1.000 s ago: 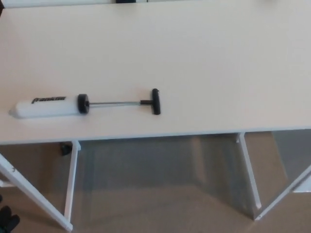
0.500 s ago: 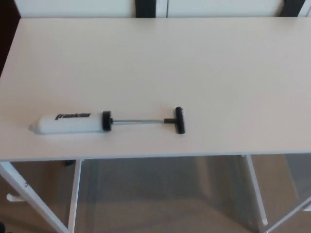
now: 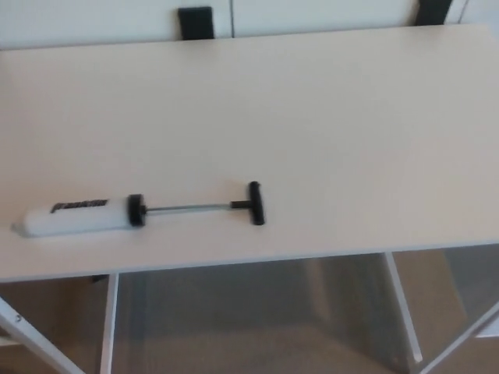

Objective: The robot walks towards a desk on which an air pump is kept in the middle. It lifts it up and holds it with its left hand and uses its right hand to compress it by pushing its handle inwards.

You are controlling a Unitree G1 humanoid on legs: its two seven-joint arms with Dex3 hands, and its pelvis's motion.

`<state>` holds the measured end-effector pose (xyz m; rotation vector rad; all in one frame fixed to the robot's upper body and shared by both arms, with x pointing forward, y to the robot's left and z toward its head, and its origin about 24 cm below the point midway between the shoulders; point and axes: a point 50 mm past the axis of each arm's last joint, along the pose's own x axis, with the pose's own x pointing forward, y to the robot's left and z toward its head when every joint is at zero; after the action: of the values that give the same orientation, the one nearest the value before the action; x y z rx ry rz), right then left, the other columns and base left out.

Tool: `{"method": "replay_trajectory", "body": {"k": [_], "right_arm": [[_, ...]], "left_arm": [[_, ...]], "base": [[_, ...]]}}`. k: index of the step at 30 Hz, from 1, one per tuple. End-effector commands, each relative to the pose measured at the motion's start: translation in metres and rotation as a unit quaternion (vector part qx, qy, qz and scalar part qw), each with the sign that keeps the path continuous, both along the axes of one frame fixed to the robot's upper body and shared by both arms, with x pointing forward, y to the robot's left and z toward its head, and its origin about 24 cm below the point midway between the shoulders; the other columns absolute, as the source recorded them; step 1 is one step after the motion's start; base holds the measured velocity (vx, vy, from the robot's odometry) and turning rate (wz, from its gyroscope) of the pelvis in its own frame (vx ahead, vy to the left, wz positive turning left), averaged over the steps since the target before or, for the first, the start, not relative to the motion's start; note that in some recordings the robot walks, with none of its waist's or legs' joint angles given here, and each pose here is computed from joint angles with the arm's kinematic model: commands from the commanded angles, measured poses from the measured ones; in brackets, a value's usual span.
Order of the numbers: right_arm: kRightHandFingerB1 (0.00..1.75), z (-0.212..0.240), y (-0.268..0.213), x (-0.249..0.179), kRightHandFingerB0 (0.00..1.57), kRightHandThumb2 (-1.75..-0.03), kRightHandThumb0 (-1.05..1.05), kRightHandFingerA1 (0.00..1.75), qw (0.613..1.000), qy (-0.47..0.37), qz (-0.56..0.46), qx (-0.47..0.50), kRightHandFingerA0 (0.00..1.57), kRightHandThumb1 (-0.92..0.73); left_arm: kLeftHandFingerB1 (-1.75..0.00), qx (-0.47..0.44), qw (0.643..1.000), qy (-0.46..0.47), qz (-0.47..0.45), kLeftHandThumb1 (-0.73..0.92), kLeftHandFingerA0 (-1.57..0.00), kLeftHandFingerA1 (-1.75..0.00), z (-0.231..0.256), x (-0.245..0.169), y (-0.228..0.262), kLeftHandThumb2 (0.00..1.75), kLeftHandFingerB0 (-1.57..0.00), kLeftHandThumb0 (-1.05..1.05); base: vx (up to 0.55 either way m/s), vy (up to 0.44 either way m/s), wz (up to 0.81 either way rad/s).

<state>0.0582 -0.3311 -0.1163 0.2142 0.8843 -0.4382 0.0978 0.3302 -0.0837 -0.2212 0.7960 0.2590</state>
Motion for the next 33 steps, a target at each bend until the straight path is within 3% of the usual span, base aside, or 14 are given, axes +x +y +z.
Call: {"method": "replay_trajectory", "body": {"k": [1, 9, 15, 26, 28, 29, 31, 32, 33], "right_arm": [[0.34, 0.001, 0.001, -0.005, 0.32, -0.58, -0.31, 0.50, 1.000, -0.016, 0.000, 0.002, 0.64, -0.57], [0.34, 0.002, 0.003, -0.005, 0.31, -0.57, -0.32, 0.50, 1.000, -0.025, 0.012, 0.007, 0.61, -0.56], [0.34, 0.001, 0.004, -0.005, 0.32, -0.57, -0.32, 0.50, 1.000, -0.026, 0.010, 0.005, 0.64, -0.57], [0.34, 0.001, 0.003, 0.001, 0.34, -0.57, -0.32, 0.51, 1.000, -0.029, 0.005, 0.009, 0.66, -0.56], [0.34, 0.000, 0.004, 0.002, 0.33, -0.57, -0.32, 0.51, 0.999, -0.030, 0.006, 0.011, 0.65, -0.55], [0.34, -0.001, 0.005, 0.002, 0.32, -0.57, -0.32, 0.52, 0.999, -0.031, 0.007, 0.012, 0.64, -0.56], [0.34, -0.001, 0.005, 0.002, 0.32, -0.57, -0.32, 0.52, 0.999, -0.031, 0.007, 0.013, 0.64, -0.56], [0.35, 0.000, 0.004, 0.004, 0.32, -0.57, -0.33, 0.51, 0.999, -0.033, 0.013, 0.009, 0.62, -0.57], [0.35, 0.001, 0.004, 0.005, 0.32, -0.57, -0.33, 0.51, 0.999, -0.035, 0.017, 0.006, 0.62, -0.57]], "left_arm": [[-0.38, 0.011, 1.000, 0.012, -0.016, 0.71, -0.47, -0.45, 0.012, -0.015, -0.001, 0.61, -0.41, -0.30], [-0.37, 0.011, 1.000, 0.012, -0.025, 0.69, -0.48, -0.44, 0.025, -0.022, -0.001, 0.60, -0.43, -0.34], [-0.38, -0.008, 1.000, 0.016, -0.021, 0.70, -0.43, -0.45, 0.034, -0.029, -0.002, 0.61, -0.37, -0.34], [-0.36, -0.022, 0.999, 0.032, 0.000, 0.70, -0.47, -0.45, 0.045, -0.042, 0.008, 0.61, -0.35, -0.32], [-0.35, -0.020, 0.999, 0.028, 0.000, 0.71, -0.40, -0.43, 0.050, -0.047, 0.010, 0.61, -0.29, -0.34], [-0.49, -0.022, 0.999, 0.021, 0.009, 0.52, -0.29, -0.57, 0.053, -0.050, 0.010, 0.94, -0.14, -0.27], [-0.49, -0.024, 0.999, 0.017, 0.016, 0.52, -0.29, -0.57, 0.054, -0.052, 0.011, 0.94, -0.14, -0.27], [-0.33, -0.003, 0.998, -0.023, 0.063, 0.70, -0.27, -0.45, 0.064, -0.058, 0.013, 0.61, -0.17, -0.27], [-0.33, 0.015, 0.994, -0.051, 0.099, 0.70, -0.27, -0.45, 0.072, -0.064, 0.016, 0.61, -0.17, -0.27]], "base": [[0.02, 0.123, -0.17], [-0.02, 0.210, 0.00], [0.02, -0.034, 0.04], [0.00, -0.048, 0.01], [0.00, 0.000, 0.00], [0.00, 0.000, 0.00], [0.00, 0.000, 0.00], [0.00, 0.000, 0.00], [0.00, 0.000, 0.00]]}}
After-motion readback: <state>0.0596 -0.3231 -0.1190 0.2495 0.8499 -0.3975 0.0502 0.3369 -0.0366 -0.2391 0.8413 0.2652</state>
